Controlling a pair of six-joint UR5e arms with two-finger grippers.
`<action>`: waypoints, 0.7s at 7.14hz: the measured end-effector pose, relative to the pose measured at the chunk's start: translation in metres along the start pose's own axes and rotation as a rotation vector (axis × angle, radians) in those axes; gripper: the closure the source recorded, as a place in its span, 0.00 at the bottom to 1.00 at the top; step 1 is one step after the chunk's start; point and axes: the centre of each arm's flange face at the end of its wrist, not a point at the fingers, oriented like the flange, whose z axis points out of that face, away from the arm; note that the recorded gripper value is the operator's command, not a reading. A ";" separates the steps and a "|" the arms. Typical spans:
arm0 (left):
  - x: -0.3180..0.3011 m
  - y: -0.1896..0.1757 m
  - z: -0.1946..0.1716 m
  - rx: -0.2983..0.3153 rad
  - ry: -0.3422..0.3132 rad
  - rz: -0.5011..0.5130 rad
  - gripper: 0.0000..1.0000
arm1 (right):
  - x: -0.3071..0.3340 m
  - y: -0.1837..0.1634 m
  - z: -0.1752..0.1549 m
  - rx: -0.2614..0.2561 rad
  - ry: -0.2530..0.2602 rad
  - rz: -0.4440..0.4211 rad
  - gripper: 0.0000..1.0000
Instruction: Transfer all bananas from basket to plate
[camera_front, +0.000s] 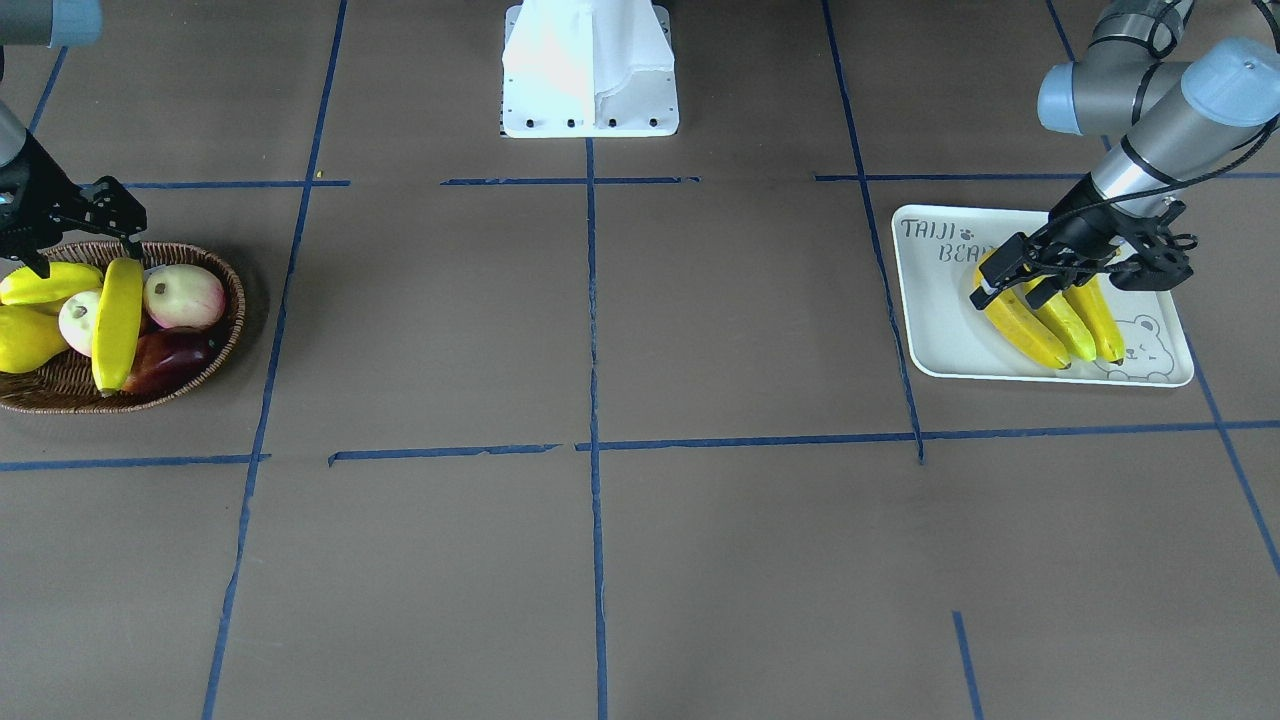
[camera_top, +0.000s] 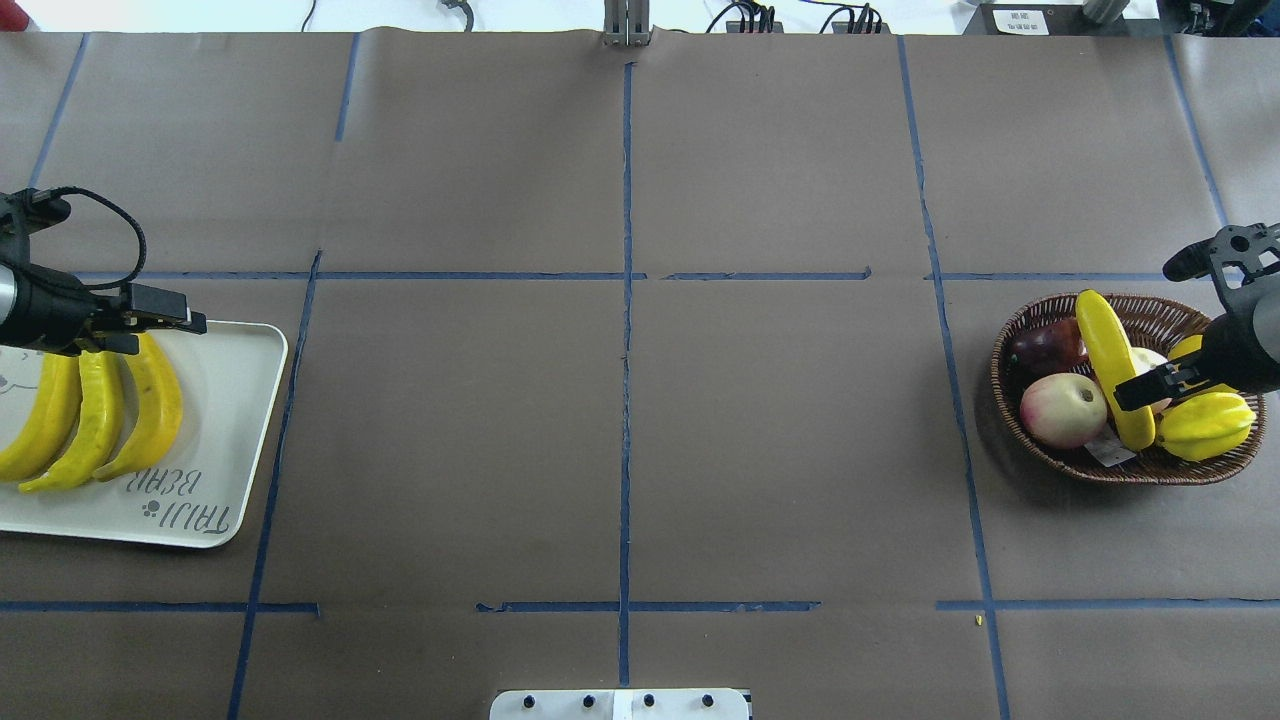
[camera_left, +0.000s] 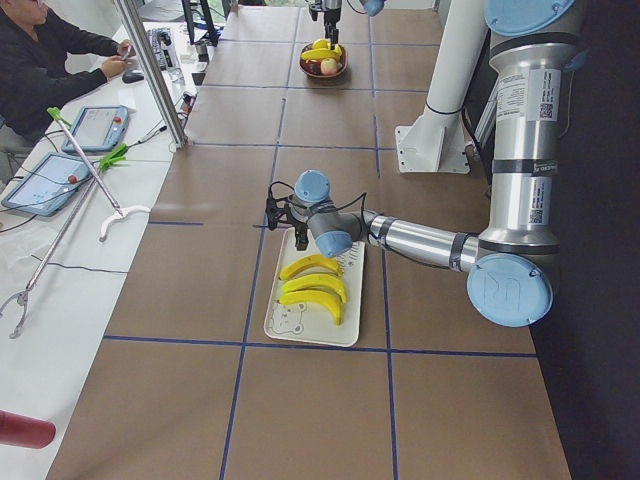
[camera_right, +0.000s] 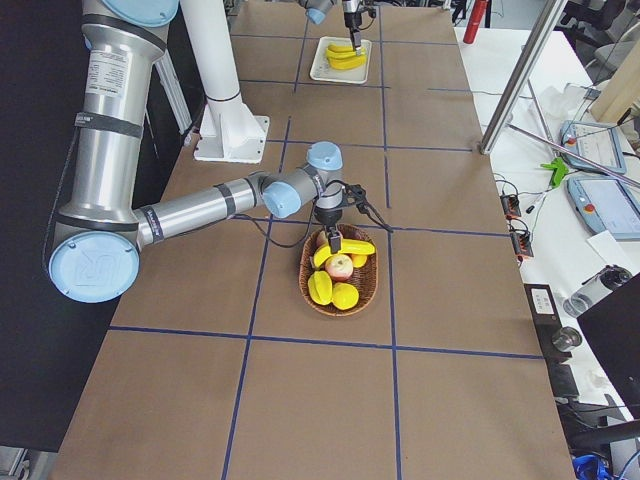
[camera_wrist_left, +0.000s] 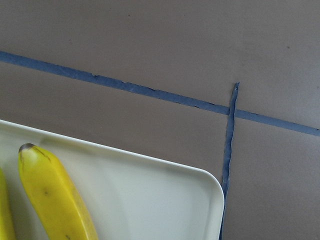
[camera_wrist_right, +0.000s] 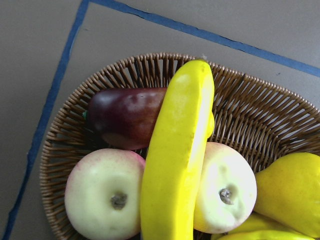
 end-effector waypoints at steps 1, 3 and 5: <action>0.001 0.000 0.000 0.000 0.002 0.001 0.00 | -0.002 -0.001 0.010 -0.014 0.007 -0.010 0.01; 0.002 0.000 0.000 0.000 0.004 0.003 0.00 | -0.007 -0.003 0.024 -0.031 0.022 -0.027 0.15; 0.003 0.000 -0.001 0.000 0.006 0.004 0.00 | -0.006 -0.004 0.031 -0.042 0.028 -0.033 0.37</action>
